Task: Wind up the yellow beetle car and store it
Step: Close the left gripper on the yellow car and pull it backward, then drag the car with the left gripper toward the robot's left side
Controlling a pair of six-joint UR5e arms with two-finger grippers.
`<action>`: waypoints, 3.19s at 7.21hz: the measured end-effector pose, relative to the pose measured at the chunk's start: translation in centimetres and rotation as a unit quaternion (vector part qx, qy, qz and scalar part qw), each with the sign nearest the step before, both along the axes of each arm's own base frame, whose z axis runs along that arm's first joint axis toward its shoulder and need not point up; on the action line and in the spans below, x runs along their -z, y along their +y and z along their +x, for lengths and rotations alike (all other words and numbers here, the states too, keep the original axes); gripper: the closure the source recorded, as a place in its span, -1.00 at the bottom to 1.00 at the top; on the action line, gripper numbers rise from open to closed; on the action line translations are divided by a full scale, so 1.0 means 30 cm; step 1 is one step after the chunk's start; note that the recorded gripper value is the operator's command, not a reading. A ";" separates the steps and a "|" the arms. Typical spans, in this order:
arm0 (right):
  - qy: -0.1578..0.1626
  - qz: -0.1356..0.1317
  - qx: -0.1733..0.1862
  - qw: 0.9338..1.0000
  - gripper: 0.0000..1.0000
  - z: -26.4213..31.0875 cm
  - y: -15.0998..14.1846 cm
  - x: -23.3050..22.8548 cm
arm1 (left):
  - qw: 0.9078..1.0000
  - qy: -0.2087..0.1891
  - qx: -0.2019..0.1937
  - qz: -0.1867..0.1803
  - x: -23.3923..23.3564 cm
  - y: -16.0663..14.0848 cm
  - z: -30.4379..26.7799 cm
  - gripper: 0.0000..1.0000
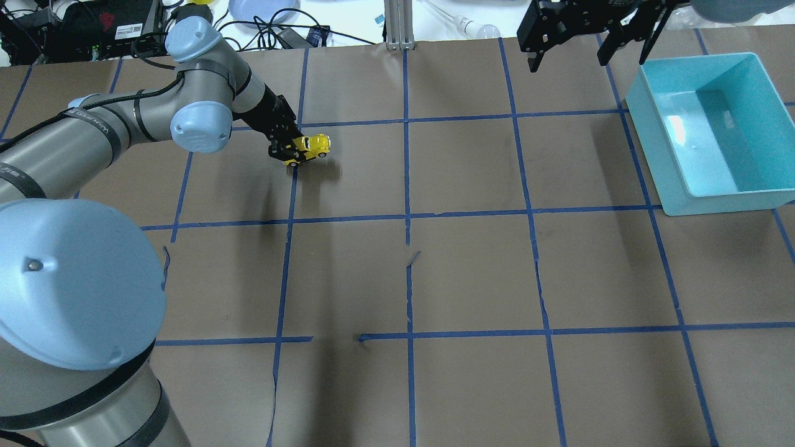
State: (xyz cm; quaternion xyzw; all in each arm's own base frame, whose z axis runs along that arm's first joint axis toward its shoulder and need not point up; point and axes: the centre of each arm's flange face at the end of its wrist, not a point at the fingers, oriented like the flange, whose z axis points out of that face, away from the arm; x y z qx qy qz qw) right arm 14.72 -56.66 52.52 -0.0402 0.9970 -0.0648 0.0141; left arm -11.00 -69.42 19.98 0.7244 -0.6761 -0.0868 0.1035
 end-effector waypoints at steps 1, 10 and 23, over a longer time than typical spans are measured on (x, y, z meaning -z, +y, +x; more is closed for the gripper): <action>0.000 0.000 0.000 1.000 -1.00 0.000 0.000 0.000 | 1.000 -0.003 0.011 0.000 0.013 0.000 0.003 1.00; -0.001 0.000 0.000 1.000 -1.00 0.000 0.000 0.000 | 0.988 -0.122 0.091 -0.003 0.027 -0.008 0.273 1.00; -0.001 -0.001 0.000 1.000 -1.00 0.001 0.000 -0.001 | 0.986 -0.150 0.074 -0.005 0.042 0.123 1.134 -1.00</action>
